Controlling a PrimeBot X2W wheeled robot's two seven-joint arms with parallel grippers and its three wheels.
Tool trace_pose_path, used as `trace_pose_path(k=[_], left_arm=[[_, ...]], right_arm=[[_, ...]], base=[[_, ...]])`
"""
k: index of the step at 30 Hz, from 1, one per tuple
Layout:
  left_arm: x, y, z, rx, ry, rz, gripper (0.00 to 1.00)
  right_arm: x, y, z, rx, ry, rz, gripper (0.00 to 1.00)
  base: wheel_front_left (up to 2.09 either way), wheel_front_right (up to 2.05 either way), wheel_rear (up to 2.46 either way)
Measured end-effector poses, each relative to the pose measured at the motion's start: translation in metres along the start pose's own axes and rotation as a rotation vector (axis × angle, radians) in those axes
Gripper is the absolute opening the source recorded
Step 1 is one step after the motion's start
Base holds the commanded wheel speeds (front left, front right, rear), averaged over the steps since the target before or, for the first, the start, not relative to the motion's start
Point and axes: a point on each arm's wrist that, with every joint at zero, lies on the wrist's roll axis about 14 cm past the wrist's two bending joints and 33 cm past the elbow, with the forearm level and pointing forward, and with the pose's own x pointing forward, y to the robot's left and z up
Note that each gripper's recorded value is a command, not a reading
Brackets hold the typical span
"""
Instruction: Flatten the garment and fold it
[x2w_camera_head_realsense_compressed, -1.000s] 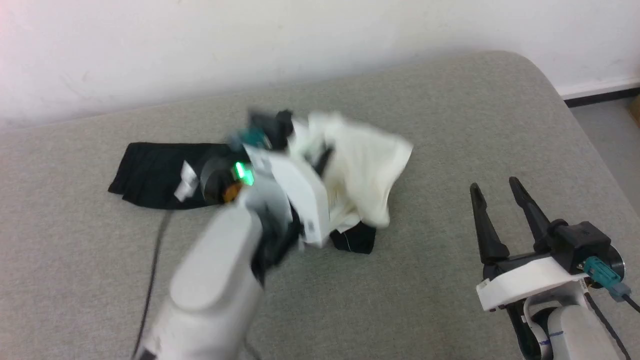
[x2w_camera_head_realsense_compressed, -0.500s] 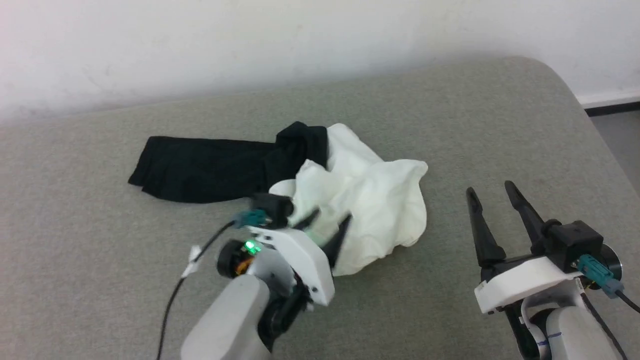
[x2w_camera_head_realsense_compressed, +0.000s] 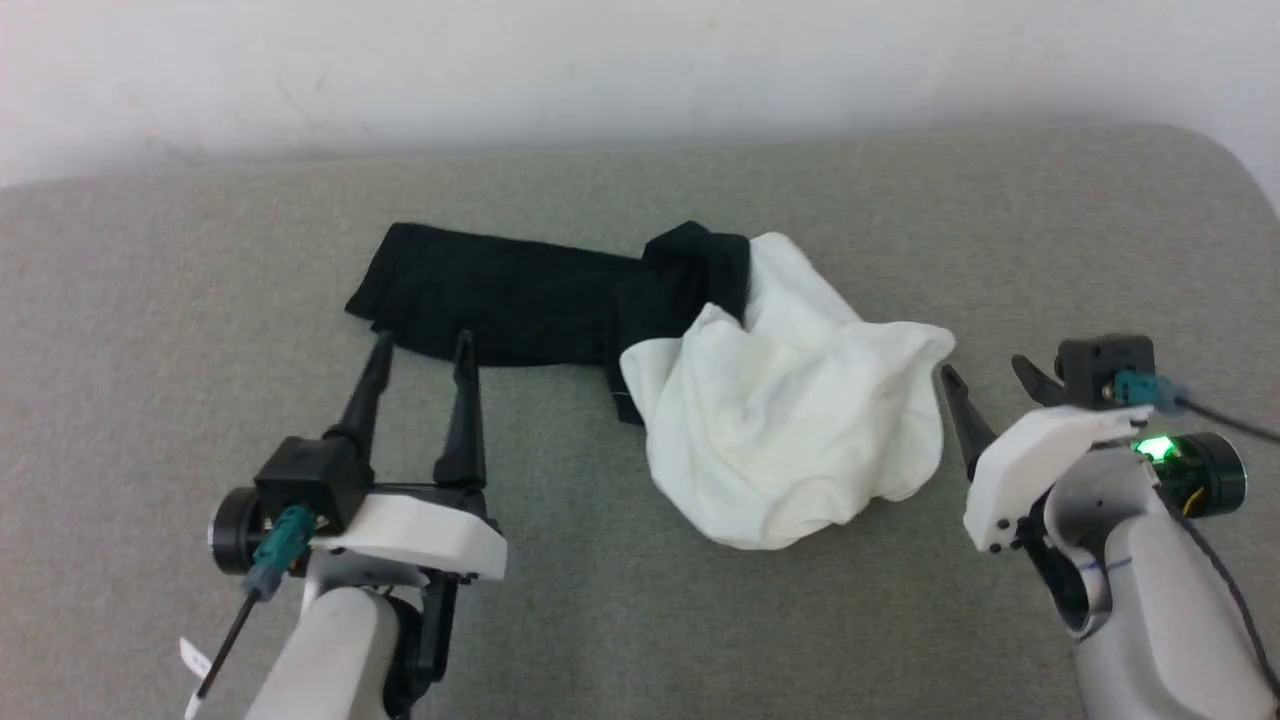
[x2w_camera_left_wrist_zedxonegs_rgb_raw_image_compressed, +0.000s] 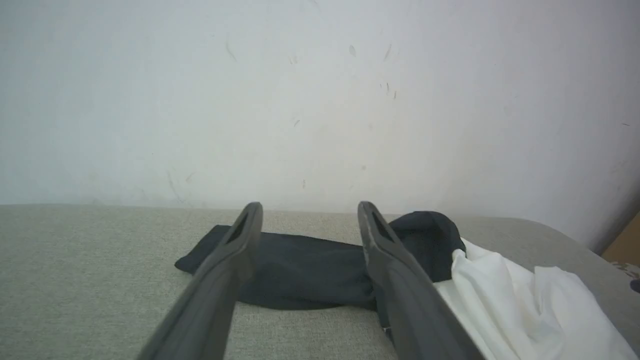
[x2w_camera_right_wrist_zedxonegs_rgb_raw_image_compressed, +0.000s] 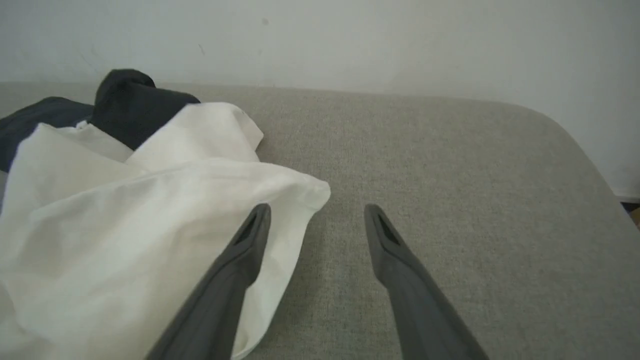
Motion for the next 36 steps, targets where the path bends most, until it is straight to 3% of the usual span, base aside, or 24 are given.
trace_pose_path(k=[10,11,13,19,25,30,33,36], left_arm=[[-0.021,0.051,-0.004,0.031,-0.005,0.175,1.00],[-0.023,0.056,-0.006,0.031,0.001,0.193,1.00],[-0.029,0.063,-0.008,0.034,0.011,0.217,1.00],[-0.044,0.077,-0.009,0.043,0.021,0.265,1.00],[-0.058,0.081,-0.002,0.050,0.007,0.280,1.00],[-0.067,0.078,0.005,0.047,-0.011,0.280,1.00],[-0.065,0.072,0.009,0.042,-0.024,0.257,1.00],[-0.062,0.065,0.012,0.038,-0.036,0.235,1.00]], right_arm=[[0.035,0.022,-0.078,-0.028,0.487,0.063,1.00],[0.037,0.025,-0.082,-0.042,0.519,0.073,0.79],[0.040,0.025,-0.084,-0.069,0.555,0.082,0.00],[0.043,0.024,-0.068,-0.051,0.470,0.075,0.00],[0.033,0.029,0.010,0.037,0.126,0.090,0.00],[-0.016,0.099,0.068,0.107,-0.056,0.339,0.00],[-0.059,0.153,0.052,0.123,0.036,0.534,0.00],[-0.096,0.187,0.010,0.088,0.216,0.662,0.00]], base=[[0.00,0.00,0.00],[0.00,0.00,0.00],[0.00,0.00,0.00],[0.00,0.00,0.00],[0.00,0.00,0.00],[0.00,0.00,0.00],[0.00,0.00,0.00],[0.00,0.00,0.00]])
